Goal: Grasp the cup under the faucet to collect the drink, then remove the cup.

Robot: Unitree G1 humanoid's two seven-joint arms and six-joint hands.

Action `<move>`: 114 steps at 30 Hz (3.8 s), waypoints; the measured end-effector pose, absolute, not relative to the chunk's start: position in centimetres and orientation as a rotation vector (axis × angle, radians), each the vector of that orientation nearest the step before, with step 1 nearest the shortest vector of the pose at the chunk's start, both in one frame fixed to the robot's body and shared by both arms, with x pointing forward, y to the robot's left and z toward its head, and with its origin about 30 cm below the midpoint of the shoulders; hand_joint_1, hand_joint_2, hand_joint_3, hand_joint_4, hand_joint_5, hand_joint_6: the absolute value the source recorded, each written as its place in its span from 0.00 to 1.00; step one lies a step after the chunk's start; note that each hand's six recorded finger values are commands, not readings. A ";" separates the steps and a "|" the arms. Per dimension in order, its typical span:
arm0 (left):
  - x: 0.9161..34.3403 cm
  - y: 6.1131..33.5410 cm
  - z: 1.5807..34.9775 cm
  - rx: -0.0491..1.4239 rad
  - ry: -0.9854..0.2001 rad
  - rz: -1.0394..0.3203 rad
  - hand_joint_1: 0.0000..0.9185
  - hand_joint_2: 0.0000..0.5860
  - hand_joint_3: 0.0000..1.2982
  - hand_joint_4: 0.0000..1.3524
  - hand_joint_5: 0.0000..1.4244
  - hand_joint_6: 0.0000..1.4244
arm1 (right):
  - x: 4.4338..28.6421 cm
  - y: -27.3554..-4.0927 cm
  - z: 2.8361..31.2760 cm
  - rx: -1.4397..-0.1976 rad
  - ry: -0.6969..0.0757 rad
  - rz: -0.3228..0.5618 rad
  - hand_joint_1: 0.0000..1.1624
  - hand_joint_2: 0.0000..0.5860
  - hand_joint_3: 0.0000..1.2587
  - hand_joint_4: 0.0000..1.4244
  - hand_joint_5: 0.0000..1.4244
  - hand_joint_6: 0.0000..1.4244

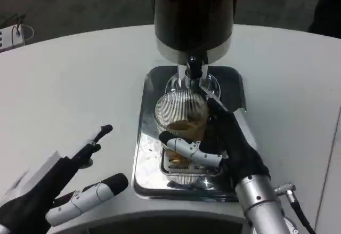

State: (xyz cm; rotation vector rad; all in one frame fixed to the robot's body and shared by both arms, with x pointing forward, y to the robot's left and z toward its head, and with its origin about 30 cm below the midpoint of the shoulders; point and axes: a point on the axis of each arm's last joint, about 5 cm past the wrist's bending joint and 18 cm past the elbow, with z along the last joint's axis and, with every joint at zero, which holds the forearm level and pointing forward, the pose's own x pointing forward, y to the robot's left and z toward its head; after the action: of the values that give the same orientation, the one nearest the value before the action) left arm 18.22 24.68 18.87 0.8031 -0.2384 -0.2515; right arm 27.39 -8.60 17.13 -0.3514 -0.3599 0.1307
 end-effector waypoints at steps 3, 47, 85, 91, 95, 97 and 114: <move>18.2 24.7 18.8 0.803 -0.232 -0.256 0.00 0.00 0.05 0.00 0.05 0.11 | 27.1 -8.5 17.0 -0.357 -0.365 0.129 0.71 0.36 0.13 0.16 0.23 0.18; 17.8 25.6 18.7 0.788 -0.216 -0.263 0.00 0.00 0.09 0.02 0.07 0.11 | 23.7 -6.3 16.2 -0.404 -0.432 0.020 0.82 0.40 0.64 0.75 0.86 0.96; 15.8 22.3 22.9 1.147 -0.502 -0.468 0.00 0.04 0.00 0.00 0.00 0.00 | 13.0 -18.3 23.5 -0.567 -0.528 0.162 0.80 0.38 0.74 0.81 0.93 1.00; 14.8 21.9 23.0 1.204 -0.484 -0.466 0.00 0.05 0.00 0.00 0.00 0.00 | 12.7 -18.5 23.9 -0.583 -0.536 0.200 0.80 0.38 0.74 0.81 0.93 1.00; 14.5 21.8 23.2 1.217 -0.477 -0.450 0.00 0.06 0.00 0.00 0.00 0.00 | 12.4 -18.4 24.1 -0.579 -0.545 0.223 0.80 0.38 0.74 0.81 0.93 1.00; 14.5 21.8 23.3 1.218 -0.477 -0.445 0.00 0.06 0.00 0.00 0.00 0.00 | 12.3 -18.4 24.0 -0.581 -0.537 0.230 0.80 0.38 0.74 0.81 0.93 1.00; 14.2 22.2 23.3 1.217 -0.435 -0.428 0.00 0.06 0.00 0.00 0.00 0.00 | 11.8 -18.5 23.8 -0.587 -0.515 0.238 0.80 0.38 0.74 0.81 0.93 1.00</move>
State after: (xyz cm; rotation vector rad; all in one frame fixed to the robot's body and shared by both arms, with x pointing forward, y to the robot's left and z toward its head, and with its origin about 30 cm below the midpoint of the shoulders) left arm 14.22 22.16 23.34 1.2169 -0.4347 -0.4284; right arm 11.75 -18.48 23.82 -0.5870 -0.5146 0.2375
